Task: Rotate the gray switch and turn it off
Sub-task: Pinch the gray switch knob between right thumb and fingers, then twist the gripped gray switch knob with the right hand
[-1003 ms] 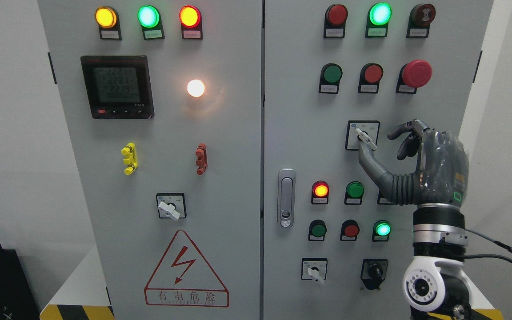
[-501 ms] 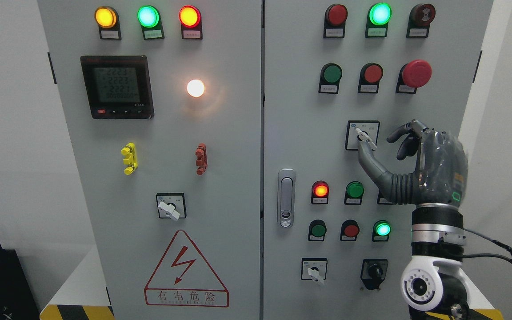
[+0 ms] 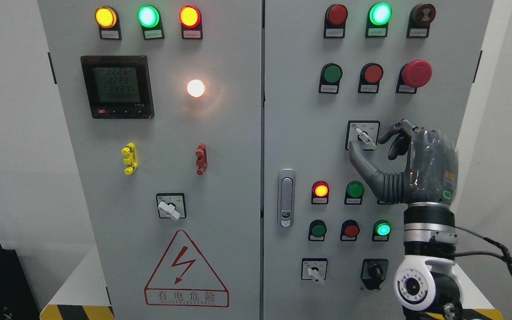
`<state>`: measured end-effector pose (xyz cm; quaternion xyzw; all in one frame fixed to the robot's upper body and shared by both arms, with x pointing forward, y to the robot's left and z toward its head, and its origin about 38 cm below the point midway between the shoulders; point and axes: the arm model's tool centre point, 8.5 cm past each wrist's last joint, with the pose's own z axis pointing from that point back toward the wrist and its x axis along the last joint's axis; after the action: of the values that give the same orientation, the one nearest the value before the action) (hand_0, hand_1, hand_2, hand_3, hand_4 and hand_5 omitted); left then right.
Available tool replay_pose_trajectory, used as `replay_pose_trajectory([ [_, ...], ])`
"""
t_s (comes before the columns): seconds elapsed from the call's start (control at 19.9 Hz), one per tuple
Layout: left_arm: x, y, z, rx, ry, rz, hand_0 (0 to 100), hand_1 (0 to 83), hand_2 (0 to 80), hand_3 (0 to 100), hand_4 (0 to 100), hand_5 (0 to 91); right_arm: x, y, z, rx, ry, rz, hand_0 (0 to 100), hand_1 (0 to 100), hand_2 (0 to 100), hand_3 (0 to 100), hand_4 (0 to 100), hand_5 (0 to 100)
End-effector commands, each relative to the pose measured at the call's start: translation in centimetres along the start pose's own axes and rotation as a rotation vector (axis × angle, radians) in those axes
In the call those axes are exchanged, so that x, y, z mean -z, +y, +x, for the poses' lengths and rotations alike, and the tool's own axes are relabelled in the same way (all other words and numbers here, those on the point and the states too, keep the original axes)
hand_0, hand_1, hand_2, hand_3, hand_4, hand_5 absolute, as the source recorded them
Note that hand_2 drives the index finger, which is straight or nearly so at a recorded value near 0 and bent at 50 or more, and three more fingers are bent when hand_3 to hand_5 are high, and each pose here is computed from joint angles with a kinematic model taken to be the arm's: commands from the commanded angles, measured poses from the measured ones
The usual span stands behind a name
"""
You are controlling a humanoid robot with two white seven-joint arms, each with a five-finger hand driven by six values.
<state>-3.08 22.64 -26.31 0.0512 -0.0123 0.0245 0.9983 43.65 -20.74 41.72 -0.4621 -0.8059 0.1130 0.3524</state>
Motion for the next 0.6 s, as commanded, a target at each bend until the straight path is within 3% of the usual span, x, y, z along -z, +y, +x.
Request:
replay_pose_trajectory([
  [0.0, -0.06, 0.0, -0.48, 0.003, 0.014, -0.002, 12, 38.9, 0.0, 0, 0, 0.0, 0.0, 0.57, 0.32, -0.023, -0.007, 0.011, 10, 42, 61, 90, 85, 98],
  [0.55, -0.06, 0.0, -0.48, 0.003, 0.014, -0.002, 12, 38.9, 0.0, 0, 0, 0.0, 0.16, 0.75, 0.12, -0.03, -0.001, 0.015, 10, 43, 61, 91, 86, 98],
])
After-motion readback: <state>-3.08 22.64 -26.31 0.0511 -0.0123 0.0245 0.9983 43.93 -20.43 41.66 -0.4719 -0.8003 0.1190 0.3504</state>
